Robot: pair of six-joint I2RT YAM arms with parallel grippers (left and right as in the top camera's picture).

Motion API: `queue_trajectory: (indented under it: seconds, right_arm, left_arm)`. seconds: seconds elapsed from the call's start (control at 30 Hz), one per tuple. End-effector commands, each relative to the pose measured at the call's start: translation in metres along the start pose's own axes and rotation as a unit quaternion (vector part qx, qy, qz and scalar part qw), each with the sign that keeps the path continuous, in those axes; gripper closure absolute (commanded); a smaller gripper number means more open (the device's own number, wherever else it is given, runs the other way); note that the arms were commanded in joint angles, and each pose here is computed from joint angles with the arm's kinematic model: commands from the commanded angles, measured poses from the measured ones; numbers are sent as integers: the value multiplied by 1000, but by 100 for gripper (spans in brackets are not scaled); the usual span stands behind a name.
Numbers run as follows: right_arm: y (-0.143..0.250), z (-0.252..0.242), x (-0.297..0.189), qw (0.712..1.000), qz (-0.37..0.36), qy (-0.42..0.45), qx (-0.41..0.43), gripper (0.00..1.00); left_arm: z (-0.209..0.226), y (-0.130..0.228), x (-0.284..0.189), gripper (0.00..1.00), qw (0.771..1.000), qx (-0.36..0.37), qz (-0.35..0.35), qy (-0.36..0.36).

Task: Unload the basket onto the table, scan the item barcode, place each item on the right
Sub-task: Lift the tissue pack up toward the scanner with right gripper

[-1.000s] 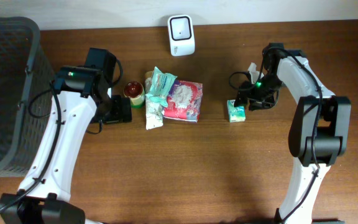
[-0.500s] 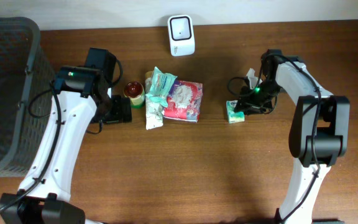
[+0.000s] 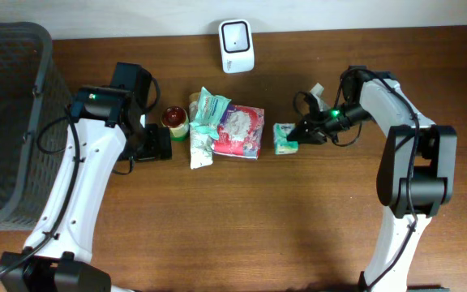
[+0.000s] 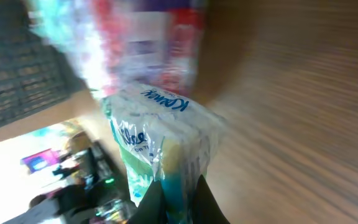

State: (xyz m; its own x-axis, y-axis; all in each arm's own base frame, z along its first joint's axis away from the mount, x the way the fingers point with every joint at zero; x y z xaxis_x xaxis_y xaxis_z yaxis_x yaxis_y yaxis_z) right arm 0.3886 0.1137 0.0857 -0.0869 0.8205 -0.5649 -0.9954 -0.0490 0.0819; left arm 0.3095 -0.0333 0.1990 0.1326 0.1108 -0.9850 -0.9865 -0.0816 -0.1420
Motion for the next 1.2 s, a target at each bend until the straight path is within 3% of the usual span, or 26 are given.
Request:
queue_trajectory:
  seconds: [0.0,0.37,0.57,0.83,1.17]
  right_arm:
    - [-6,51,-7,985,-26,-160,-62,96]
    - [-13,86,-24,952,-63,-282,-96,96]
    - [-17,95,-25,949,-66,-284,-122,96]
    - [-29,158,-18,920,-62,-280,-266,96]
    - [-21,176,7,909,-37,-286,-303,96]
  left_arm:
    - [3,1,-3,1,1000,-7,-5,-3]
    - [3,1,-3,1,1000,-7,-5,-2]
    - [3,1,-3,1,1000,-7,-5,-2]
    - [3,1,-3,1,1000,-7,-5,-2]
    - [3,1,-3,1,1000,-7,-5,-2]
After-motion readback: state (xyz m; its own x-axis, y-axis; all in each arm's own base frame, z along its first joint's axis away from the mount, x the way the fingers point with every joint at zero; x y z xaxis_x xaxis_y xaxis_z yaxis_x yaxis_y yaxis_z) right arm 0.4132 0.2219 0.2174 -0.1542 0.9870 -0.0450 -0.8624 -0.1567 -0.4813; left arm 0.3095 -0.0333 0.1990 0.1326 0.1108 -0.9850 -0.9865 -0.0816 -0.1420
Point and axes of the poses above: each gripper's point midway between its finger pads, its own x axis out along the fingers, its own z axis along the line the jaws close on, y = z × x, the point moved 2 cm from there along -x, back along the fingers, and after that the axes turned 2 degrees about x, right-handed, at the moved point
